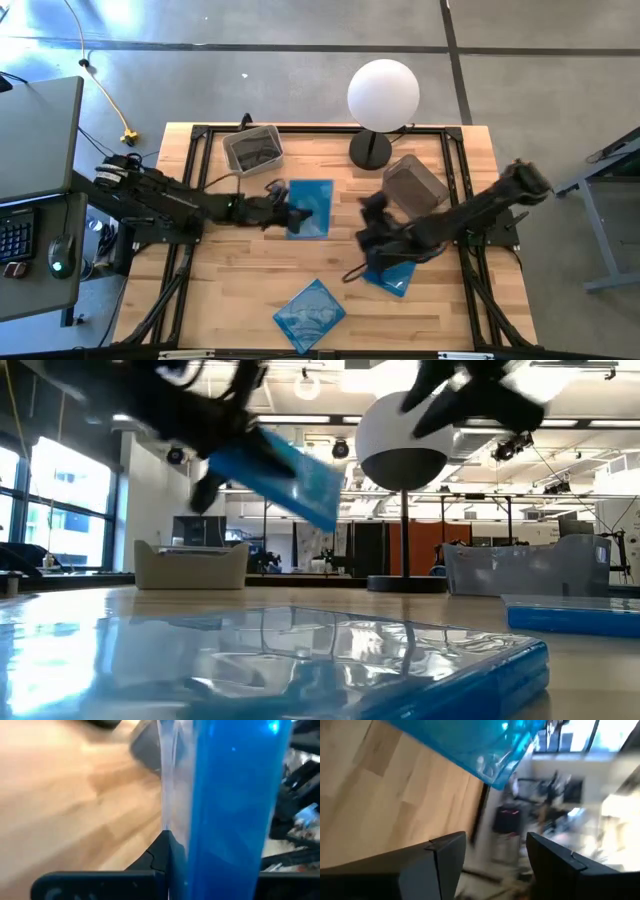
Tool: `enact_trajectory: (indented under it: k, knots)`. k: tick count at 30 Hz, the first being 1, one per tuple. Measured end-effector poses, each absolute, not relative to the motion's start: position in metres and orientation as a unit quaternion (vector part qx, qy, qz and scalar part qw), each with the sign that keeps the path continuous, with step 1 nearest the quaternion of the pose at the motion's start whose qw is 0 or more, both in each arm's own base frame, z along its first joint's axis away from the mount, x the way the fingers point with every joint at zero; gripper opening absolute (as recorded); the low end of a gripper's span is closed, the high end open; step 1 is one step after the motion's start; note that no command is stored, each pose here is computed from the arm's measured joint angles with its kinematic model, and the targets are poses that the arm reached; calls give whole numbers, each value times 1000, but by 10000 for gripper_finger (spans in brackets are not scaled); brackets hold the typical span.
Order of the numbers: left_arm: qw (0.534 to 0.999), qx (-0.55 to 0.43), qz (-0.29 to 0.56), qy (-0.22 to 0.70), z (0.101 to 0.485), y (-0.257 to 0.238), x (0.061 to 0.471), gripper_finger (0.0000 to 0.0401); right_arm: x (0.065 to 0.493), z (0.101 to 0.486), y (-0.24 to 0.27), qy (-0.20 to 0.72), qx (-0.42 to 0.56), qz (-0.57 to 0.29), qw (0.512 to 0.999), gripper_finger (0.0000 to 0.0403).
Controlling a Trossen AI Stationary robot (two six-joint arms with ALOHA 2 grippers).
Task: Pick & place jewel cases by type
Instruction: Put the left blue CD case into the gray bin
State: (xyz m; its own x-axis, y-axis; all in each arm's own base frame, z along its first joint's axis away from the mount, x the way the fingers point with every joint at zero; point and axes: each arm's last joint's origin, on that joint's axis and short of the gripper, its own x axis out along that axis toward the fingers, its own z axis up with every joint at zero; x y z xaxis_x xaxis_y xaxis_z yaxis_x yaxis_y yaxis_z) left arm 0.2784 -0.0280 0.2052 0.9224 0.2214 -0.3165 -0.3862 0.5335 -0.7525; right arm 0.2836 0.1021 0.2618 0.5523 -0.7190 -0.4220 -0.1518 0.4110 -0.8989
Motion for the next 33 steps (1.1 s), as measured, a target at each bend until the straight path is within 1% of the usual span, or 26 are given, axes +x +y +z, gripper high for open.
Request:
enact_trajectory:
  k: [3, 7, 10, 13, 17, 21, 23, 26, 30, 33]
  knots:
    - [893, -411, 160, 85, 225, -14, 302, 25, 251, 281, 96, 425, -402, -229, 778, 204]
    - [915, -360, 135, 124, 236, 3, 340, 25, 213, 294, 91, 443, -273, -256, 814, 204]
    - [929, -318, 92, 164, 238, 18, 372, 25, 192, 295, 91, 479, -198, -273, 811, 204]
    - [945, -259, 42, 193, 243, 35, 403, 25, 177, 291, 95, 530, -125, -283, 790, 204]
    - [969, -172, 6, 179, 264, 54, 439, 25, 161, 275, 106, 595, -61, -274, 753, 204]
    - [990, -45, 10, 133, 289, 73, 464, 25, 145, 253, 112, 637, -44, -276, 718, 204]
    - [990, 3, 8, 138, 288, 83, 475, 25, 138, 242, 114, 648, -44, -284, 705, 204]
    - [988, 19, -10, 151, 284, 93, 489, 25, 130, 230, 113, 643, -73, -295, 703, 204]
    - [986, 18, 2, 167, 277, 98, 497, 25, 125, 220, 105, 579, -166, -317, 732, 204]
    - [987, 40, 12, 158, 273, 100, 502, 25, 123, 214, 99, 568, -196, -324, 731, 204]
